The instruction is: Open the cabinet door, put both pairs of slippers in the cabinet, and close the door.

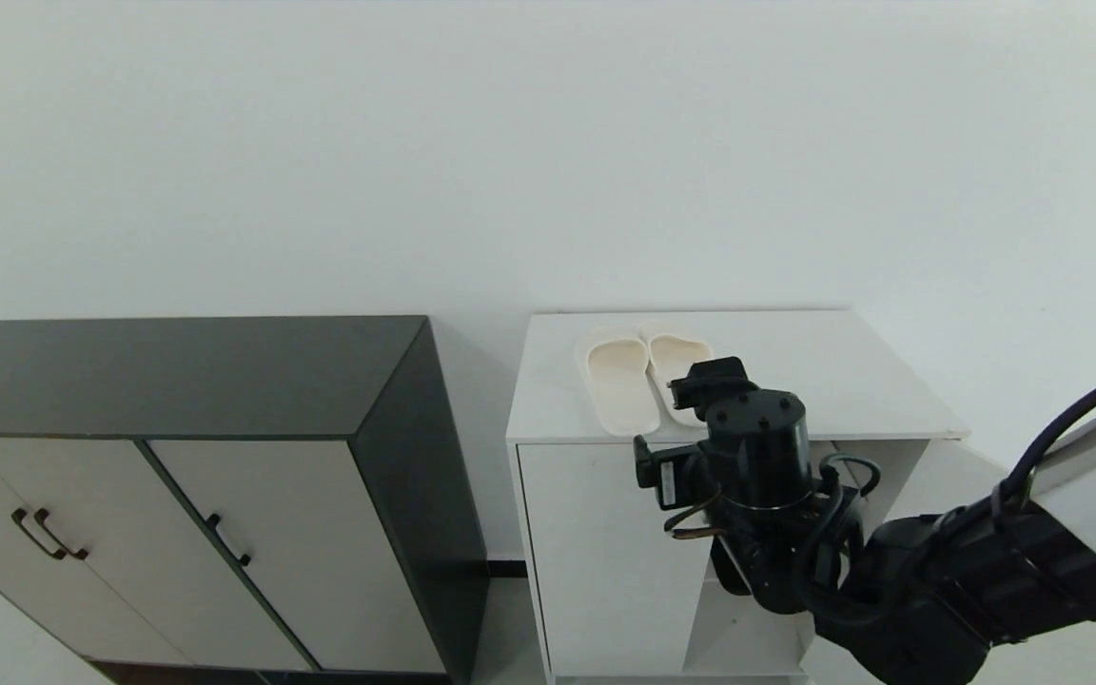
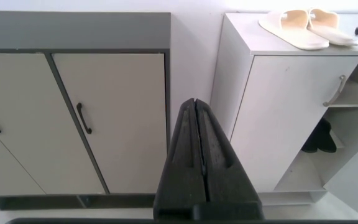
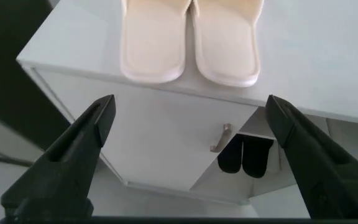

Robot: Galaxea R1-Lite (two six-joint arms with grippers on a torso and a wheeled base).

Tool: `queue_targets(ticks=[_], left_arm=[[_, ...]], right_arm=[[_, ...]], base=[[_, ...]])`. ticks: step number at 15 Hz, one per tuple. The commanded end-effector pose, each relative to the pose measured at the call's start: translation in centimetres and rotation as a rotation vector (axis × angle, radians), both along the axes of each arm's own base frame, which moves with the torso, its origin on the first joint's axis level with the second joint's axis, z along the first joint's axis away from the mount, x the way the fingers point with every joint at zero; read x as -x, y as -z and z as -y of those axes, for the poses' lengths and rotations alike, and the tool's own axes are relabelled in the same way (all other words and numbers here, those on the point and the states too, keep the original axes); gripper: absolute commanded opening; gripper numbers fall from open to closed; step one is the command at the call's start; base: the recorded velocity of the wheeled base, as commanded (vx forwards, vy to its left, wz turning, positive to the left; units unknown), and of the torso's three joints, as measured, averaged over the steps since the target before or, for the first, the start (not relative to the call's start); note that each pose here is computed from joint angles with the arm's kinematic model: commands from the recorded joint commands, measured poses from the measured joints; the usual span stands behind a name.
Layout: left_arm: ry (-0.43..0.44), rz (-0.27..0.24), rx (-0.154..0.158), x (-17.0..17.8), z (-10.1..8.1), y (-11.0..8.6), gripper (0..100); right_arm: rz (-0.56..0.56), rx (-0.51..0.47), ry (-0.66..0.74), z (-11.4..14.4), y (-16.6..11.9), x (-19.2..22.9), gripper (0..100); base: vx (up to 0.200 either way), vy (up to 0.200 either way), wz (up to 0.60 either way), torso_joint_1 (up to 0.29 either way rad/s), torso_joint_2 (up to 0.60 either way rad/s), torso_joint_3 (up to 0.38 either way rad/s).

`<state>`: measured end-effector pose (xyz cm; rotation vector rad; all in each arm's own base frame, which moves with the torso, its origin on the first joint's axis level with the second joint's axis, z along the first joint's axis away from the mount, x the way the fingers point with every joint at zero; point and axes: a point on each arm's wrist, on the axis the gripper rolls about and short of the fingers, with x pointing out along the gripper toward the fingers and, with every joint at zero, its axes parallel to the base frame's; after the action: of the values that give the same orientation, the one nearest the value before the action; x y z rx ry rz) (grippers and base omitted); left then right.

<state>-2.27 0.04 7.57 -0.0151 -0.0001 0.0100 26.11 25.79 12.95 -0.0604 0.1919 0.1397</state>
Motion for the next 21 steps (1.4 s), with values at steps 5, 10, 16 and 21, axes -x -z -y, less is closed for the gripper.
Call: queue_targets(ticks=[5, 10, 16, 21], left_arm=[[0.002, -0.002, -0.007, 0.0, 0.0, 0.0, 0], [0.002, -0.002, -0.011, 0.0, 0.0, 0.0, 0], [0.002, -0.002, -0.011, 0.0, 0.0, 0.0, 0], [0.002, -0.002, -0.011, 0.0, 0.0, 0.0, 0]], right_arm=[[-0.001, -0.005, 0.022, -0.4, 0.8, -1.0, 100], [0.005, -0.011, 0.025, -0.5, 1.3, -1.6, 100], [-0.013, -0.055, -0.001, -1.4, 2.6, -3.5, 100], [-0.015, -0.055, 0.029, -1.4, 4.1, -6.5, 100]], base=[[0.08, 0.0, 0.0, 0.001, 0.0, 0.001], [0.2, 0.0, 0.0, 0.003, 0.0, 0.001], [0.067, 0.0, 0.0, 0.002, 0.0, 0.002], [0.0, 0.0, 0.0, 0.0, 0.0, 0.0]])
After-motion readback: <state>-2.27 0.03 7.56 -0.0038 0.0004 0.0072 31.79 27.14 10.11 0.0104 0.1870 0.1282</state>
